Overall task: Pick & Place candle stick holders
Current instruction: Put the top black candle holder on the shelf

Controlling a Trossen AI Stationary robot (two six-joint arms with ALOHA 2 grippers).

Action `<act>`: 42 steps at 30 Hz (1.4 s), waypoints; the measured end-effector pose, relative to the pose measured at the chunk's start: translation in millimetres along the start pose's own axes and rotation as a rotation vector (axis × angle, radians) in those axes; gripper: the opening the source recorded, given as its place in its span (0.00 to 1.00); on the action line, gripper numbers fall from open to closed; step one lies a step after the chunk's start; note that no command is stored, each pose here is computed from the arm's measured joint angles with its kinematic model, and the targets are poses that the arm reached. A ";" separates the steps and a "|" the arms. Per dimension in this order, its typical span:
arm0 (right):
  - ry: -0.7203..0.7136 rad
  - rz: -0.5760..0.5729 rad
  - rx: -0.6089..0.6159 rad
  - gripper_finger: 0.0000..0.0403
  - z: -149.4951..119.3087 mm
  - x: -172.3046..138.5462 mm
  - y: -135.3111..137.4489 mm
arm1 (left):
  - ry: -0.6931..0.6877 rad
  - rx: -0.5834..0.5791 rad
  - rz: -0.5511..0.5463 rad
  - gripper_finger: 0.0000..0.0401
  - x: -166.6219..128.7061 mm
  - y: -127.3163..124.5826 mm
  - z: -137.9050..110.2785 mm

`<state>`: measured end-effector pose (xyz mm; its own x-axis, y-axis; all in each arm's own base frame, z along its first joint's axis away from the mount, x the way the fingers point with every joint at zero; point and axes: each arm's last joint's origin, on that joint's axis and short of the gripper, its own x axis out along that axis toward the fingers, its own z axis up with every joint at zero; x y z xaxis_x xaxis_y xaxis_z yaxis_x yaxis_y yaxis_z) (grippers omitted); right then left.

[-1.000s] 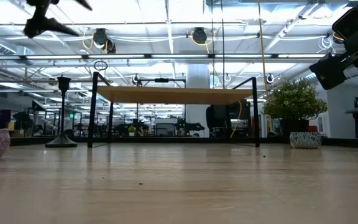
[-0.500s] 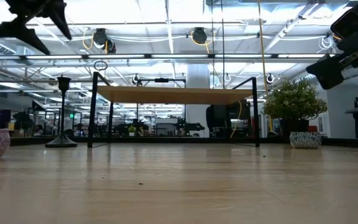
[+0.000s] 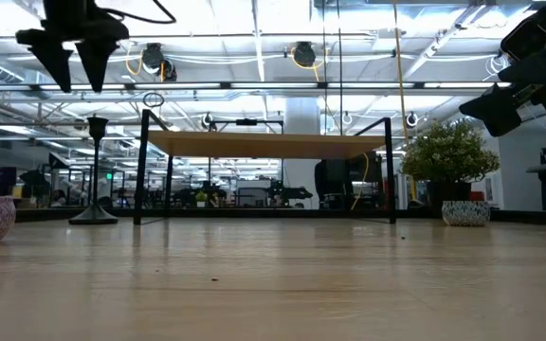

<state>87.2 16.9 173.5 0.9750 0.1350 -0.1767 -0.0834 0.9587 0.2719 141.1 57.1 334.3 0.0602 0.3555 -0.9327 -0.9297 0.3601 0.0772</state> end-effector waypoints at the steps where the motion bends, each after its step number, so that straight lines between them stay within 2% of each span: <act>1: 0.000 0.000 0.000 0.73 0.0 0.0 0.0 | 0.012 0.025 0.007 0.84 2.4 -2.3 1.5; 13: 0.000 0.000 0.000 0.73 0.0 0.0 0.0 | 0.088 0.172 0.075 0.84 20.9 -21.1 10.8; 23: 0.000 0.000 0.000 0.73 0.0 0.0 0.0 | 0.095 0.188 0.090 0.84 22.3 -21.4 11.3; 32: 0.000 0.000 0.000 0.73 0.0 0.0 0.0 | 0.069 0.094 0.151 0.84 17.7 2.0 15.7; 42: 0.000 0.000 0.000 0.73 0.0 0.0 0.0 | 0.100 0.051 0.166 0.84 25.6 10.8 27.4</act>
<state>87.2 16.9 173.5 0.9749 0.1346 -0.1771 -0.0829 0.9587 0.2722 142.5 93.7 320.9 -0.1317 0.3268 -0.9359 -0.9040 0.3479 0.2487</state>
